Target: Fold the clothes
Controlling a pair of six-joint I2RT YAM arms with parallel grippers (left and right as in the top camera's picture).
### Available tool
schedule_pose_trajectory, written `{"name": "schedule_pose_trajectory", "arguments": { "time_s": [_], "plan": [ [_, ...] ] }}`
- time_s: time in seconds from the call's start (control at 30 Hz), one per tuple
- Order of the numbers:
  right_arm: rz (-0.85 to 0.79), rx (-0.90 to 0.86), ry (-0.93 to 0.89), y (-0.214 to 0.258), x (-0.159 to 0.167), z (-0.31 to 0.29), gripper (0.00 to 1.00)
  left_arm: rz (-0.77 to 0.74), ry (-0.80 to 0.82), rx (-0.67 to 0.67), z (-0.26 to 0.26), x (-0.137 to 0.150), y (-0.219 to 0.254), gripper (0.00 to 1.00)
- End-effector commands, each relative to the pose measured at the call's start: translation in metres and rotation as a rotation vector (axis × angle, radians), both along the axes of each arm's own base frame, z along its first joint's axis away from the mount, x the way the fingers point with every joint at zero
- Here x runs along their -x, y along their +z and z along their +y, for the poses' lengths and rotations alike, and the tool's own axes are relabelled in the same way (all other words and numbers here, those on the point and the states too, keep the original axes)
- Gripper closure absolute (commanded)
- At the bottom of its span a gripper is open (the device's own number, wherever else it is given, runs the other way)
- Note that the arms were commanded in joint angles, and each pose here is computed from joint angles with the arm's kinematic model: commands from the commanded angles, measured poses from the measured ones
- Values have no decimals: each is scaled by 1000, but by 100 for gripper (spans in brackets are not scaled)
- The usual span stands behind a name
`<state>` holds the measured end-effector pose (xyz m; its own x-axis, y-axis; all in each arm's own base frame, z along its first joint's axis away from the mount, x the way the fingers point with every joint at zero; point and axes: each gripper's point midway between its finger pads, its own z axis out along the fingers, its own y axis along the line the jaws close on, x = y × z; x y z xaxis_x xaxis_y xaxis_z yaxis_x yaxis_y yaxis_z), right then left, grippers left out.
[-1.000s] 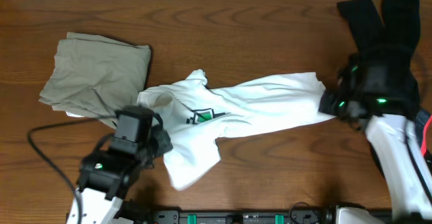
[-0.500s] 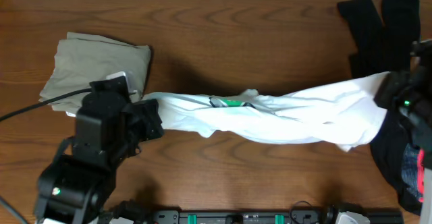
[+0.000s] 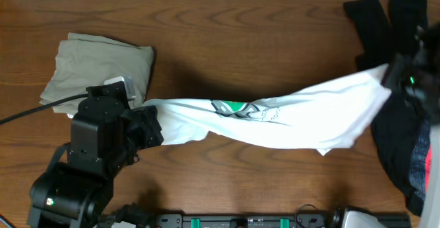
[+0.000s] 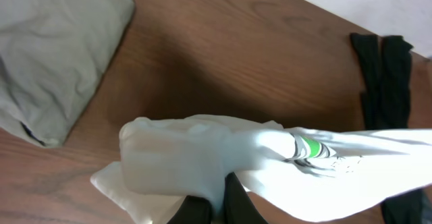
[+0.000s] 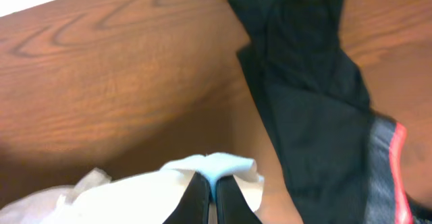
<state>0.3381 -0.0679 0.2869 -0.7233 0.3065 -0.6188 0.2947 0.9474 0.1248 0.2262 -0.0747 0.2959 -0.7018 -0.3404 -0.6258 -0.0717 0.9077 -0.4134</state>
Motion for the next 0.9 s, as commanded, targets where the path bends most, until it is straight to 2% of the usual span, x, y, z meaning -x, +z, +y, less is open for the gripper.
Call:
{"name": "schedule_pose_trajectory", "arguments": {
  "time_s": [0.0,0.07,0.13,0.2,0.3,0.4,0.5,0.6,0.73,0.87],
  "plan": [
    [12,-4,20,-26,-43,-7,99,-14,28,-40,8,-6,3,94],
    [1,-2,22,-44,-73,-13,99,4,28,-46,7,-9,-1,94],
    [30,-18,19,-77,-101,-16,79,33,27,-55,5,-14,-8,94],
    [95,-40,29,-109,-110,-12,66,59,26,-63,4,-19,-15,94],
    [205,-69,46,-146,-107,-3,63,103,25,-77,1,-26,-25,93],
    [313,-91,60,-166,-90,6,65,147,24,-92,-1,-33,-37,94],
    [412,-144,154,-170,-64,28,67,188,24,-105,-2,-39,-48,94],
    [562,-224,295,-172,-23,57,67,225,22,-118,-4,-43,-58,94],
    [751,-254,369,-179,25,76,66,263,22,-130,-5,-48,-68,94],
    [806,-251,403,-204,41,89,64,285,20,-137,-6,-51,-75,94]
  ]
}}
